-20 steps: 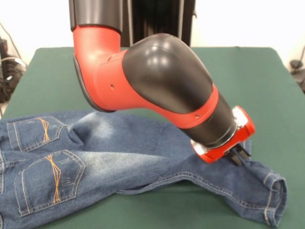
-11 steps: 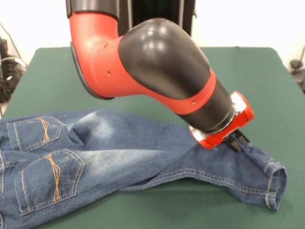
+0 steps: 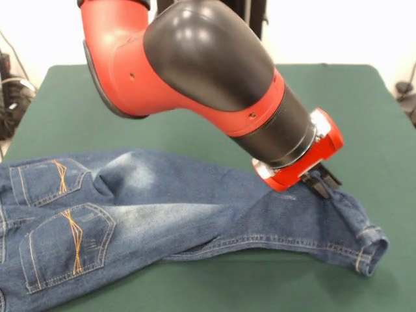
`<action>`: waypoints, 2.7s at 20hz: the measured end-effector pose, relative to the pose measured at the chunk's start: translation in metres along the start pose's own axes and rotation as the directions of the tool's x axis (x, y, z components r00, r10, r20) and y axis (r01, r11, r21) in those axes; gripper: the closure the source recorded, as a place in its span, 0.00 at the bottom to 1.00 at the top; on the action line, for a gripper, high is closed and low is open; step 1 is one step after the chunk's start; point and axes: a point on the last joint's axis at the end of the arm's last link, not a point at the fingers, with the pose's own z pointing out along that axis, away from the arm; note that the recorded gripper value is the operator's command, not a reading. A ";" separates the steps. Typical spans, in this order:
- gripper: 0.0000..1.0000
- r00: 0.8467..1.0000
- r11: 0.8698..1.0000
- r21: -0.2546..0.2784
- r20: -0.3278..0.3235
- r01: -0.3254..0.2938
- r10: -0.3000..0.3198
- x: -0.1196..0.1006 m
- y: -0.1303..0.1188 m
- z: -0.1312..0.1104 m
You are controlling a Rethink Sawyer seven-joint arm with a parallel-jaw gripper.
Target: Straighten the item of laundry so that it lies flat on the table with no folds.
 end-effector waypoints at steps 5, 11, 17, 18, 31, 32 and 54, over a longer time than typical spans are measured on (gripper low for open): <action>1.00 1.000 1.000 -0.001 0.006 0.009 -0.009 -0.003 0.007 -0.003; 1.00 1.000 1.000 -0.010 -0.009 0.005 -0.005 0.003 0.011 0.001; 1.00 1.000 1.000 -0.020 -0.017 0.007 -0.007 0.003 0.022 0.005; 1.00 1.000 1.000 -0.021 -0.016 0.007 -0.008 0.003 0.023 0.004; 1.00 0.997 0.994 -0.108 -0.074 -0.032 0.024 0.013 0.048 0.002; 1.00 0.996 0.993 -0.116 -0.082 -0.035 0.026 0.014 0.050 0.002; 1.00 0.964 0.976 -0.198 -0.263 -0.092 0.037 0.063 0.085 0.029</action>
